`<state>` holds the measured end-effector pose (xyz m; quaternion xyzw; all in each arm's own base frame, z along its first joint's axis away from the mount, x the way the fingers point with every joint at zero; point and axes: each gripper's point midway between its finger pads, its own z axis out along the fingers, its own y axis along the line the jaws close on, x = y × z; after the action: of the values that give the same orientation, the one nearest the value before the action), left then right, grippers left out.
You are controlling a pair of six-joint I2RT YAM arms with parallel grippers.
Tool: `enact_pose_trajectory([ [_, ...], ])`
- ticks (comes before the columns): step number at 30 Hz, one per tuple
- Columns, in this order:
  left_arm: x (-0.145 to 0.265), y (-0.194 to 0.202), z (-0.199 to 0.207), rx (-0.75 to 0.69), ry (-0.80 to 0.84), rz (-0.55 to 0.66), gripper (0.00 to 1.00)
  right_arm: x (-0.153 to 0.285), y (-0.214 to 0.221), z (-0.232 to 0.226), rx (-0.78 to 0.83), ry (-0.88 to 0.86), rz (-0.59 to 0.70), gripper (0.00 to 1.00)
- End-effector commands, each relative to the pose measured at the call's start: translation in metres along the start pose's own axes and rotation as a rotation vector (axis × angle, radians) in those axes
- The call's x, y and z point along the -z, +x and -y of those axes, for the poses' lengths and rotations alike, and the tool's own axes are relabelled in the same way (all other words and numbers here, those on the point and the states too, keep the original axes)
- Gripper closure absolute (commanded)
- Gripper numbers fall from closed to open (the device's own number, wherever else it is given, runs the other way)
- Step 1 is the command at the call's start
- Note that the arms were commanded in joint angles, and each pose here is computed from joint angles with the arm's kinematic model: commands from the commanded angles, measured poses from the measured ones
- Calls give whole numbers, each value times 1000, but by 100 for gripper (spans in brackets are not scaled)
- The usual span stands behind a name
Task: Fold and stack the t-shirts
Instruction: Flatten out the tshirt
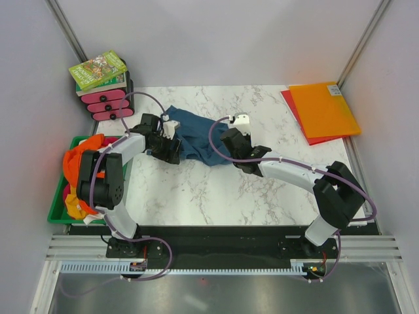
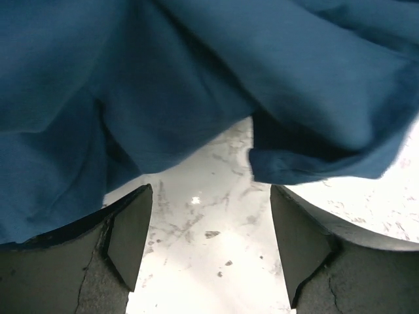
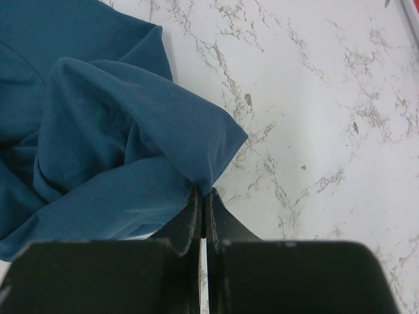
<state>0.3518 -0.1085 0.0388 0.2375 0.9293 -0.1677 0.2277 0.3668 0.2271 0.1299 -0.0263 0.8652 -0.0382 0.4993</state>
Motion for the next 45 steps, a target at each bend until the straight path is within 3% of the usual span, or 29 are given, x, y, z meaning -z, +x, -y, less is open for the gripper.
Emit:
enact_pose_trajectory([
  [1, 2, -24, -28, 57, -100, 75, 22, 1, -18, -8, -53, -20, 37, 100],
  [12, -14, -44, -41, 121, -110, 103, 26, 0, -7, -5, -43, -15, 18, 100],
  [19, -8, -59, -41, 115, -114, 177, 37, 0, -4, -4, -39, -13, 12, 100],
  [26, -13, -54, -46, 124, -135, 161, 47, -3, -1, -7, -40, -19, 3, 100],
  [29, -16, -51, -49, 128, -141, 151, 57, -3, 1, -8, -40, -22, -1, 100],
  [30, -16, -51, -49, 128, -141, 151, 70, -4, 1, -8, -40, -21, -2, 100],
  [32, -16, -51, -51, 129, -151, 154, 83, -4, 2, -8, -38, -21, -5, 100],
  [33, -13, -53, -50, 123, -153, 161, 98, -4, 3, -8, -40, -20, -5, 100],
  [35, -9, -54, -51, 124, -161, 171, 98, -3, 2, -8, -41, -21, -4, 100],
  [40, 44, -76, -38, 74, -177, 270, 98, 8, -20, 4, -50, -1, 39, 100],
  [42, 75, -84, -34, 60, -187, 309, 98, 21, -52, 19, -67, 29, 104, 100],
  [45, 160, -111, -45, 108, -220, 481, 98, 40, -102, 66, -138, 99, 191, 100],
])
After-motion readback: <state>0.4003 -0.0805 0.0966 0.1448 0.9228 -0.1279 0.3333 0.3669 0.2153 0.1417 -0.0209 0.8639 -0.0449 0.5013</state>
